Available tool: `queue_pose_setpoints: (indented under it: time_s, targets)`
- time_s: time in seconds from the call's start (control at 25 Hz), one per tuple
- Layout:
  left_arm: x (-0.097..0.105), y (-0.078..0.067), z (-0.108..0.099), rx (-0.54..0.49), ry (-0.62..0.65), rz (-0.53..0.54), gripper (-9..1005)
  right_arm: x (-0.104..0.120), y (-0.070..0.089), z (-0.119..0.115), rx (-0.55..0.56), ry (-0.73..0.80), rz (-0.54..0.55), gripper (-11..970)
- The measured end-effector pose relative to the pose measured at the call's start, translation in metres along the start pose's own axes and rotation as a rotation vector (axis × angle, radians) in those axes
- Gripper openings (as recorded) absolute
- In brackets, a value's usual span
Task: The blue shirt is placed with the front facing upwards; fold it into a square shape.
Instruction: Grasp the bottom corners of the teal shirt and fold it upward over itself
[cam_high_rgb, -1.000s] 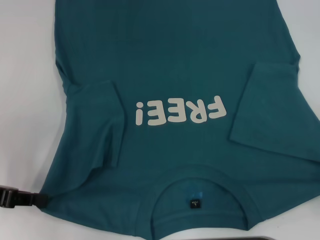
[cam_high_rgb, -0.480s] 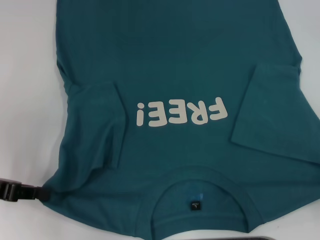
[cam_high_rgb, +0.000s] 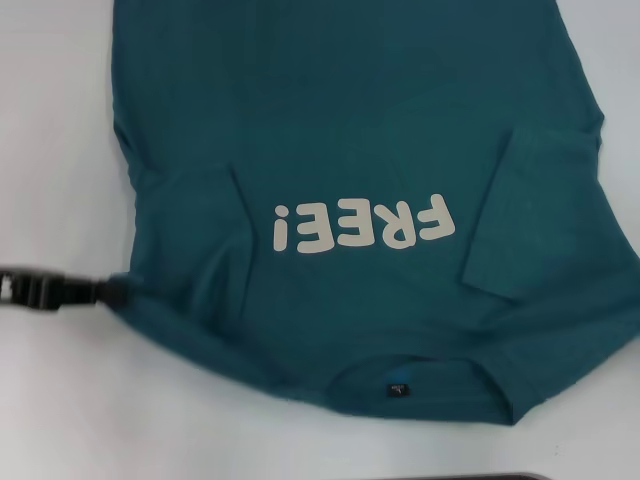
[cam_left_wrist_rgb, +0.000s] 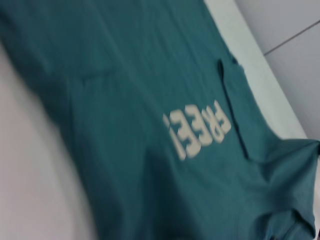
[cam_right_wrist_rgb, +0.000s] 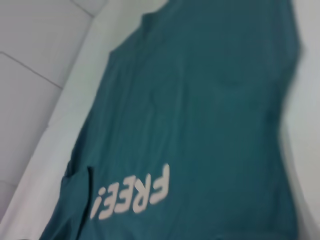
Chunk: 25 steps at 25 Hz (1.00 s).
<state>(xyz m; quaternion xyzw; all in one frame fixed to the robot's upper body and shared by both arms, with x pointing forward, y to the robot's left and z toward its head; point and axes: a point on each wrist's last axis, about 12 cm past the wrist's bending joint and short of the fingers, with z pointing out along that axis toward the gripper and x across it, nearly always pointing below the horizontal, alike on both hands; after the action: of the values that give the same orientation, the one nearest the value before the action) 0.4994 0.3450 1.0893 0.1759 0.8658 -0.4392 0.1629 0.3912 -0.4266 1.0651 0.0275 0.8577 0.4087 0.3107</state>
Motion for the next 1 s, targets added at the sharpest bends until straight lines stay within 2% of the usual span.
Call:
queue_pose_setpoints:
  time_s: [0.08, 0.16, 0.52, 0.76, 1.0]
  targets:
    - [-0.013, -0.002, 0.004, 0.001, -0.011, 0.030, 0, -0.013, 0.002, 0.009, -0.010, 0.000, -0.022, 34]
    - [-0.035, -0.004, 0.013, -0.015, -0.024, 0.069, 0, -0.026, 0.004, 0.018, -0.018, -0.001, -0.039, 34]
    - [-0.096, -0.008, 0.025, -0.103, -0.084, 0.136, 0, -0.085, 0.016, 0.059, -0.036, -0.030, -0.108, 34]
    - [-0.133, -0.011, 0.026, -0.189, -0.160, 0.163, 0, -0.118, 0.024, 0.087, -0.005, -0.057, -0.171, 34]
    - [-0.156, -0.014, 0.027, -0.243, -0.211, 0.185, 0, -0.138, 0.031, 0.099, 0.013, -0.095, -0.202, 35]
